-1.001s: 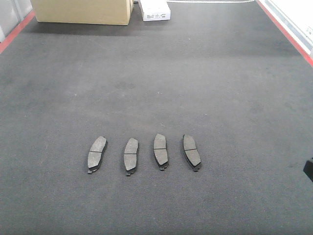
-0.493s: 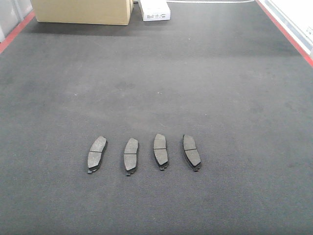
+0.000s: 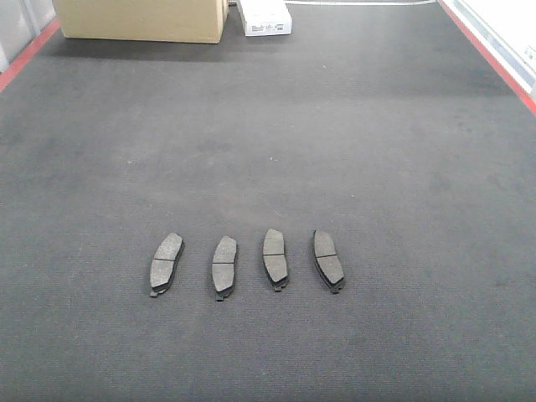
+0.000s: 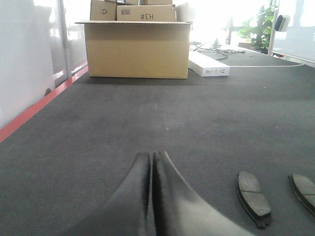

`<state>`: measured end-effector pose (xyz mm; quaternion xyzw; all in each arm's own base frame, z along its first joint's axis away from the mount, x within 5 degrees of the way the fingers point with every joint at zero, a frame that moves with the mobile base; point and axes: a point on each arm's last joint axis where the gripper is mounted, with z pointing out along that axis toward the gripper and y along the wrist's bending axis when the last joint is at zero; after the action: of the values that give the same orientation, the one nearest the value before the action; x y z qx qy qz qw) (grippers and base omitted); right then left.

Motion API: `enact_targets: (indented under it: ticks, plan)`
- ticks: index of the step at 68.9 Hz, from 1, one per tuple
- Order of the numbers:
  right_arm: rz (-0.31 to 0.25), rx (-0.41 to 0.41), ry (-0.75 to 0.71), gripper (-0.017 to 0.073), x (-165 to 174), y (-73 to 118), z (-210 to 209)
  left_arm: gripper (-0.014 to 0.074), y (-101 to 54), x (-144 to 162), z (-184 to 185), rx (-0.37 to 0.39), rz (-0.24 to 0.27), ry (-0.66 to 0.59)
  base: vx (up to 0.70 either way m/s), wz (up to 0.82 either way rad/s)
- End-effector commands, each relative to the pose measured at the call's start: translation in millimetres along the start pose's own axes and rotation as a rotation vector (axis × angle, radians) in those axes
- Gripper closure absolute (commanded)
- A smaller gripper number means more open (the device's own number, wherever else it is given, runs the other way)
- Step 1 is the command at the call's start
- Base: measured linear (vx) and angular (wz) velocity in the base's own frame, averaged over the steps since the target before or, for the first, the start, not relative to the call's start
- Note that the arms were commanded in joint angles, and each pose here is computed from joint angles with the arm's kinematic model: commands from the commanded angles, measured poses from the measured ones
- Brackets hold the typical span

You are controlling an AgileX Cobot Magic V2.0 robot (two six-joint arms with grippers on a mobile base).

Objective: Move and align brake pads A on conveyor

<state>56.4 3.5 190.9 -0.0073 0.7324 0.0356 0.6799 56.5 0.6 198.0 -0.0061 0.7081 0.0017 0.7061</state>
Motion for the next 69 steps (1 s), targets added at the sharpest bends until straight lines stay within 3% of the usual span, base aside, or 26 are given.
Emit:
enact_targets:
  ticks: [1,69]
  plan:
    - [-0.011,0.003,-0.063,0.0566,-0.9,-0.2,0.0,0.0599,0.0,-14.1,-2.4,0.0,-0.011,-0.109,0.0,0.0]
    - [-0.011,0.003,-0.063,0.0566,-1.0,-0.2,0.0,0.0599,0.0,-14.1,-2.4,0.0,-0.011,-0.109,0.0,0.0]
